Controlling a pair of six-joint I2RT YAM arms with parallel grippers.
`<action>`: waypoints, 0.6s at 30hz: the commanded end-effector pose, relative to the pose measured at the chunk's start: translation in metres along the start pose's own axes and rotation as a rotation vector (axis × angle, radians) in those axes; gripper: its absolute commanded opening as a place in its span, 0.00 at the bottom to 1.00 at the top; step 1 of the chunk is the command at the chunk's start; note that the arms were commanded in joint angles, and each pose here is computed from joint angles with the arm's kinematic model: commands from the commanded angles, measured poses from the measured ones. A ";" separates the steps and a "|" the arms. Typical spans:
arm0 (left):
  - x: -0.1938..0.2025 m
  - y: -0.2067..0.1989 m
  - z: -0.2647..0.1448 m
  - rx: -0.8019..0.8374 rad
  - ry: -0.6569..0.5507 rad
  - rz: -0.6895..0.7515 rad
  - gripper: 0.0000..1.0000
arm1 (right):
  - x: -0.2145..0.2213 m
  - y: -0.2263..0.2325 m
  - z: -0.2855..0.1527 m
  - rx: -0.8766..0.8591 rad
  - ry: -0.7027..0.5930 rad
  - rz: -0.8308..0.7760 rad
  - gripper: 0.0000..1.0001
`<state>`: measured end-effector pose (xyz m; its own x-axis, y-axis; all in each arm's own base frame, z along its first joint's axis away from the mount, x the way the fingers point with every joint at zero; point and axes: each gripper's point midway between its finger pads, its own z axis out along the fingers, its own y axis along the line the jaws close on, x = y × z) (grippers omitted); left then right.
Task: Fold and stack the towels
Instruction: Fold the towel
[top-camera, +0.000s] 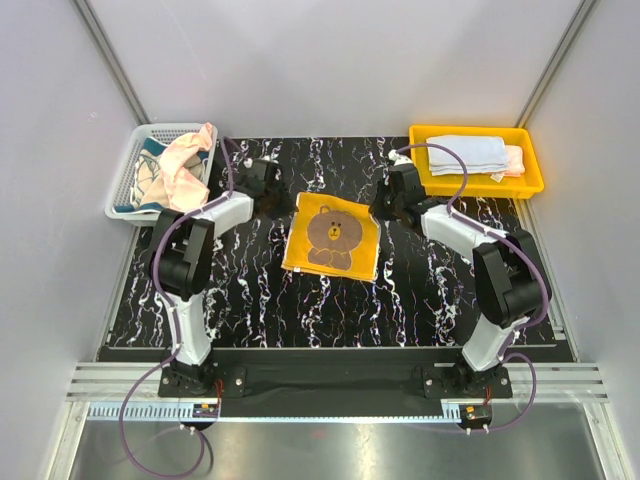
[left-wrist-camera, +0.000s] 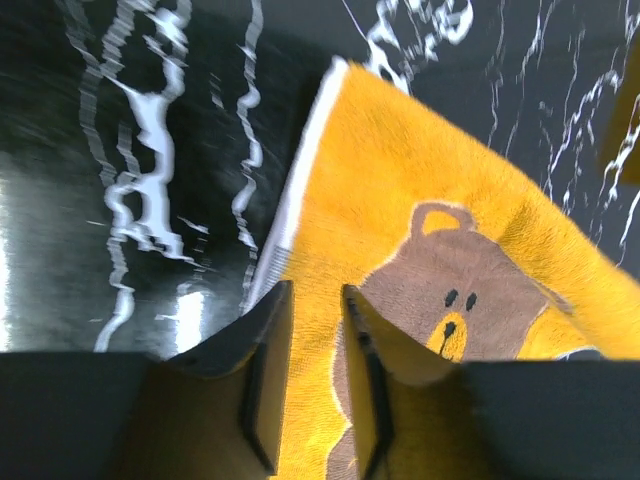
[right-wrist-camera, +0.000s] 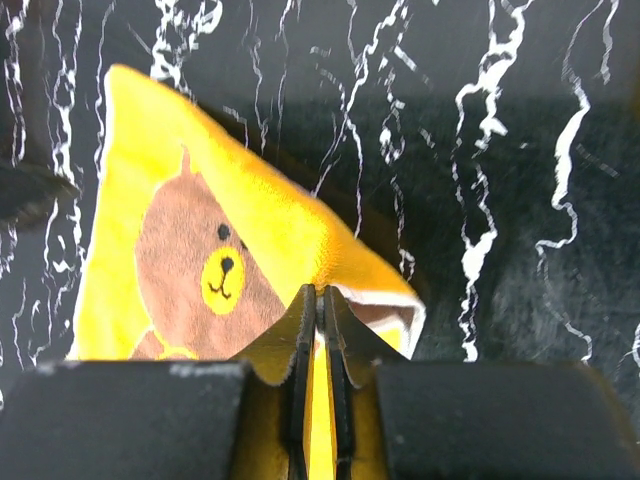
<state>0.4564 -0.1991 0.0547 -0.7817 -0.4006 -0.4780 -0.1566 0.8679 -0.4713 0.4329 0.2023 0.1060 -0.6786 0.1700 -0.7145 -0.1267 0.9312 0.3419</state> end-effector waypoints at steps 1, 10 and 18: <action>-0.041 -0.020 -0.027 0.071 -0.090 -0.033 0.37 | -0.023 0.025 -0.017 -0.074 -0.089 -0.018 0.12; -0.063 -0.023 -0.004 0.028 -0.066 0.024 0.49 | -0.015 0.040 -0.018 -0.105 -0.111 -0.042 0.12; -0.062 -0.024 0.014 0.033 -0.005 0.025 0.55 | 0.007 0.051 -0.023 -0.124 -0.089 -0.061 0.12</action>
<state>0.5164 -0.1956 0.0846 -0.7605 -0.4017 -0.5103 -0.1337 0.8658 -0.4823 0.4070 0.2346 0.1074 -0.6580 0.1280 -0.7420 -0.2196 0.9100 0.3517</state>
